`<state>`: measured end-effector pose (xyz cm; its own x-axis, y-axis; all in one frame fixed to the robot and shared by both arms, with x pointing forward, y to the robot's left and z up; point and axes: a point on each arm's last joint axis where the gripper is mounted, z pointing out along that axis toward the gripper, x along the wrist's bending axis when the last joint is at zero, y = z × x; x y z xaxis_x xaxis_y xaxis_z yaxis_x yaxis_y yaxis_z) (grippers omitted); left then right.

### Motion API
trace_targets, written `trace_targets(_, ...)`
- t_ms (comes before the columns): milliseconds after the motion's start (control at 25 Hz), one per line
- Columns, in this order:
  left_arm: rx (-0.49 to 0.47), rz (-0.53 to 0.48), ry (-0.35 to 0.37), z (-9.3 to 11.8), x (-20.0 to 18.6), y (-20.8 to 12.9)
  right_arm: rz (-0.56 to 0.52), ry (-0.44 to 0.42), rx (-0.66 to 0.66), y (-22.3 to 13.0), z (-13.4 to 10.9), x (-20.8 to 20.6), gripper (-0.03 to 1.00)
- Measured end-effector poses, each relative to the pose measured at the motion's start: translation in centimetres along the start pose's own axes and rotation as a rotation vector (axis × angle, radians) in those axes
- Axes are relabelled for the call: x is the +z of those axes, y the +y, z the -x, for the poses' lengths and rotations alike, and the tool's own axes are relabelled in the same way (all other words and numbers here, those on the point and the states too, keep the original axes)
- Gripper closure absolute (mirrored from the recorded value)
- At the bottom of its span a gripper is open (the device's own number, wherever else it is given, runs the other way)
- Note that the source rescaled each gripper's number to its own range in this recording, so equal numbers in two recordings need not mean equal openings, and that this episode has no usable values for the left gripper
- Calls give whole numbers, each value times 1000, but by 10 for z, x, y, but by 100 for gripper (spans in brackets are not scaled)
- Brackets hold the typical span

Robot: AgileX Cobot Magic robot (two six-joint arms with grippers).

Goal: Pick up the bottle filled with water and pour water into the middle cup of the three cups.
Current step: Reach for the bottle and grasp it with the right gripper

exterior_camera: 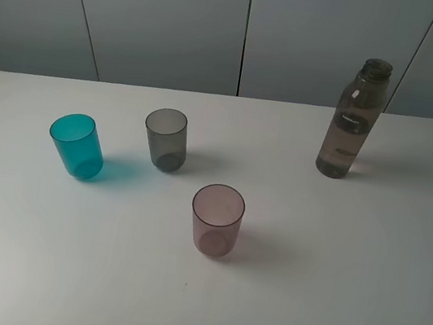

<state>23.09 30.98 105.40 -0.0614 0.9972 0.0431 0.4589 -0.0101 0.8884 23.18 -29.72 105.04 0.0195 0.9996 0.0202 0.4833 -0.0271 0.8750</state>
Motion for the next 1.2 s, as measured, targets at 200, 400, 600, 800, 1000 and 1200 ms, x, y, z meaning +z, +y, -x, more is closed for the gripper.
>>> trace_targets(200,0,0,0,0,0,0,0,0,0,0,0,0,55)
trace_targets(400,0,0,0,0,0,0,0,0,0,0,0,0,55)
trace_targets(600,0,0,0,0,0,0,0,0,0,0,0,0,55)
trace_targets(800,0,0,0,0,0,0,0,0,0,0,0,0,55)
trace_targets(1000,0,0,0,0,0,0,13,0,0,3,0,-4,55)
trace_targets(1200,0,0,0,0,0,0,6,0,5,25,-1,-12,55)
